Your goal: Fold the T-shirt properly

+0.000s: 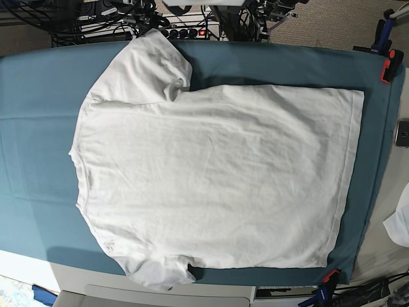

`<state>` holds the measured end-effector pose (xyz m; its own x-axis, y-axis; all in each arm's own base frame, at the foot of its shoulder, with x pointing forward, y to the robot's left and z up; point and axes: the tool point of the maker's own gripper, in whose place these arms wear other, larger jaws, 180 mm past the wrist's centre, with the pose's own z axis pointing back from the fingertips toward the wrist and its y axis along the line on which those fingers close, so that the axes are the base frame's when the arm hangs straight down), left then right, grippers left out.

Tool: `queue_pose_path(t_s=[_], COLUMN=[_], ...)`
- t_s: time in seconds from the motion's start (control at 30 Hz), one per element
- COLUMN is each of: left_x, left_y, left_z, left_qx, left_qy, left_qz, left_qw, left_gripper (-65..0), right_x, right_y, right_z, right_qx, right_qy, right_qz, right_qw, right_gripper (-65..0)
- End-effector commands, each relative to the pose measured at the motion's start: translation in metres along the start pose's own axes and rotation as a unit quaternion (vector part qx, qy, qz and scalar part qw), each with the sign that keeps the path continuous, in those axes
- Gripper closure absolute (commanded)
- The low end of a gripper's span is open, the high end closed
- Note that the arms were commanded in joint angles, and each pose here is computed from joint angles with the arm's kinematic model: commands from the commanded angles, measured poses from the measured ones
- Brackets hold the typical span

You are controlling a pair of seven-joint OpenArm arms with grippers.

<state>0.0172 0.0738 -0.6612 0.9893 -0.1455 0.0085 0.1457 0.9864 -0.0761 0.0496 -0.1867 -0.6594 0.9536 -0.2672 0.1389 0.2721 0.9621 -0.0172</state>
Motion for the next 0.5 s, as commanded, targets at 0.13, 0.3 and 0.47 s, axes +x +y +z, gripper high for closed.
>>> queue_pose_path(t_s=[0.13, 0.3, 0.47], left_x=[0.0049, 0.0048, 0.0107], left_y=[-0.0137, -0.0134, -0.0117], left_z=[0.0004, 0.0004, 0.0028], left_qx=[-0.016, -0.015, -0.007], left_qy=[-0.006, -0.006, -0.019], left_qz=[0.005, 0.005, 0.008], left_qw=[1.000, 1.000, 1.000], left_gripper=[0.0, 0.0, 0.0], right_x=[0.0088, 0.0089, 0.0107], right_y=[-0.0019, -0.0019, -0.0071], right_z=[0.0001, 0.0001, 0.0004], right_qx=[0.001, 0.001, -0.003], right_qy=[-0.013, -0.013, -0.016], right_qz=[0.002, 0.002, 0.003], right_qw=[0.9999, 0.9999, 0.9999], right_gripper=[-1.3, -1.3, -1.3])
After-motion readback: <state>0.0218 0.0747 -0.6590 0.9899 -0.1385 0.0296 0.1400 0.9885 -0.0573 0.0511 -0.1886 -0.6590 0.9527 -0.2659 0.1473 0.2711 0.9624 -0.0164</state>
